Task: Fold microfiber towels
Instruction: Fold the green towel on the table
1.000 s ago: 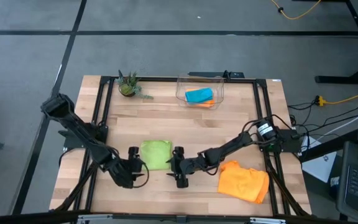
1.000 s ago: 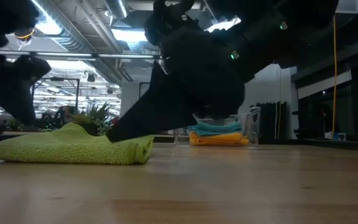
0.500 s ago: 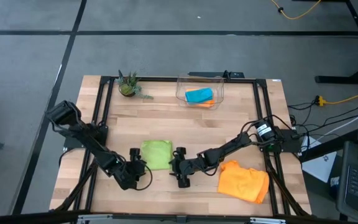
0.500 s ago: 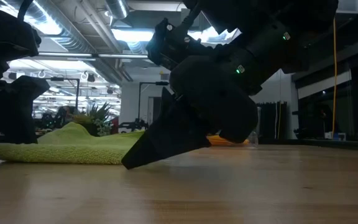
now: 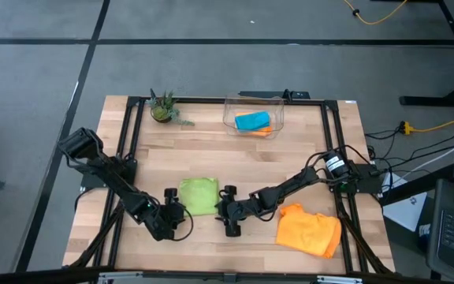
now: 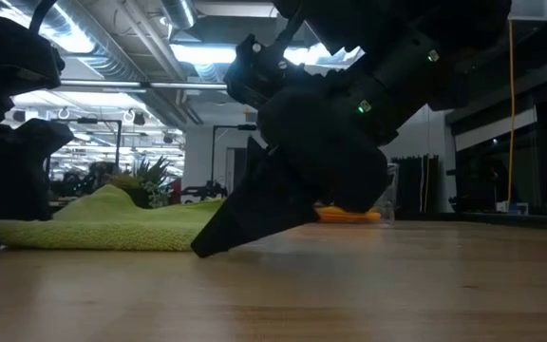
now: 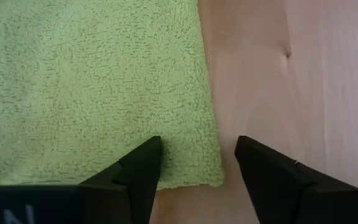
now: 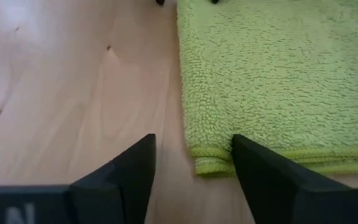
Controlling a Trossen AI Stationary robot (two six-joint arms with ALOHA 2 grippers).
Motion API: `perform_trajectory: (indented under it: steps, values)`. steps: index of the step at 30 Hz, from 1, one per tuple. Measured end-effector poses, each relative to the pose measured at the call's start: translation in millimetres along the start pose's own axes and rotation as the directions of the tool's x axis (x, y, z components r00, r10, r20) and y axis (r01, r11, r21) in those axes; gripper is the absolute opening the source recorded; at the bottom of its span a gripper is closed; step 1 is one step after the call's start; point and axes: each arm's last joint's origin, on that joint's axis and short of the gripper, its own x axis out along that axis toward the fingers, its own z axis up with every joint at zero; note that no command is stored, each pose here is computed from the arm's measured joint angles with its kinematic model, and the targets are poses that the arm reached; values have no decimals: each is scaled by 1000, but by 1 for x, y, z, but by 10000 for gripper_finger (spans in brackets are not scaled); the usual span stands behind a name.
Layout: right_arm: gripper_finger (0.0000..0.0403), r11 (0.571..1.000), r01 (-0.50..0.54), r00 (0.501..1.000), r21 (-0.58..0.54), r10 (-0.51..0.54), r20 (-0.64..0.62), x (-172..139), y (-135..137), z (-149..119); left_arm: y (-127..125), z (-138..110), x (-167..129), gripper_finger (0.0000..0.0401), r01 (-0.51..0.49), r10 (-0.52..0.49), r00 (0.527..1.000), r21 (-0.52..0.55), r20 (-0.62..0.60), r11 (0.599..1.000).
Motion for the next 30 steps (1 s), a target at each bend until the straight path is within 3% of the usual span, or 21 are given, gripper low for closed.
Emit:
perform_trajectory:
  steps: [7, 15, 19, 23, 30]
  values:
    - [130, 1000, 26, 1000, -2, -26, -2, 0, -1, -1, 0, 0, 0, 159, 7, -7, 1000, -1, -5, 1000]
    - [15, 997, -12, 1000, 74, 13, -10, 0, -1, -1, -1, 0, 1, 65, 15, -15, 1000, -16, 5, 1000]
    - [13, 994, -27, 1000, 110, 27, -7, 0, 0, -1, 0, 0, 1, 12, 5, -5, 1000, -4, 8, 1000]
    - [7, 987, -41, 999, 154, 41, 4, 0, 1, 0, -2, 3, 1, 4, 25, -24, 999, -22, 28, 999]
    - [6, 950, -171, 984, 262, 177, 3, -5, 6, 5, -14, 14, -2, 1, 241, -233, 969, -118, 78, 963]
